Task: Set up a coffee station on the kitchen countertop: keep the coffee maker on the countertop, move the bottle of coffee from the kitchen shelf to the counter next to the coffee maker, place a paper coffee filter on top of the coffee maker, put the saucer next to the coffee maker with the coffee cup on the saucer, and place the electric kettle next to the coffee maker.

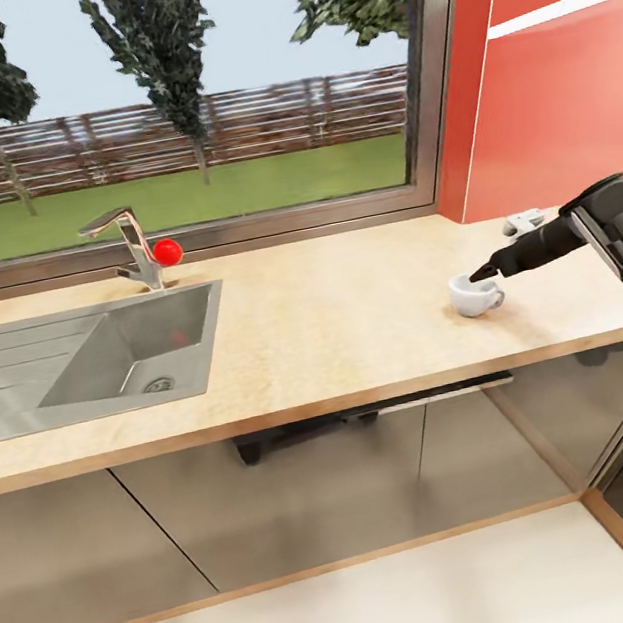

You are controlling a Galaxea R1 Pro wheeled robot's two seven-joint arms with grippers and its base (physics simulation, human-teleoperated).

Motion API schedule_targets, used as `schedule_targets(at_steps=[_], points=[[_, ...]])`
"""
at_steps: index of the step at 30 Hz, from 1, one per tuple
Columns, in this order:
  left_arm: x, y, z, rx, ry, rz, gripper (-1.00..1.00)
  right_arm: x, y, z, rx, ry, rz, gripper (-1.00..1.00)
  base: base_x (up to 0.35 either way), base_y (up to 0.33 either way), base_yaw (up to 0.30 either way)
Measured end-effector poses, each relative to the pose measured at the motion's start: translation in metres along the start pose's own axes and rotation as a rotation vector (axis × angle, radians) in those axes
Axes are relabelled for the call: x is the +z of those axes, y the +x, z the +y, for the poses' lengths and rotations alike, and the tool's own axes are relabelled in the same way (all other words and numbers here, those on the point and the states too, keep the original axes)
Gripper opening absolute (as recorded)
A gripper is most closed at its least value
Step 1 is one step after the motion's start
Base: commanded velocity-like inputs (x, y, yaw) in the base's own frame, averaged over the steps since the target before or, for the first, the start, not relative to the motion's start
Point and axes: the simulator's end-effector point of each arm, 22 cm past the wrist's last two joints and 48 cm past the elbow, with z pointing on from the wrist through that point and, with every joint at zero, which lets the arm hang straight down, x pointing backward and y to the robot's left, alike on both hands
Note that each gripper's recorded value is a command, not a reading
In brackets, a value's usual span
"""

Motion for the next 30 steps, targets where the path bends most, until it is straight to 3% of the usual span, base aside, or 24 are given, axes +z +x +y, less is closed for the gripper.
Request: schedule_targets(at_steps=[10,30], points=[[0.0,0.0,0.0,0.0,0.0,0.0,1.0,0.008,0.013,-0.004,-0.001,0.018,0.039,1.0,0.0,0.0,0.0],[0.0,0.0,0.0,0.0,0.0,0.0,1.0,0.009,0.015,-0.004,-0.001,0.018,0.044,1.0,0.0,0.0,0.0]])
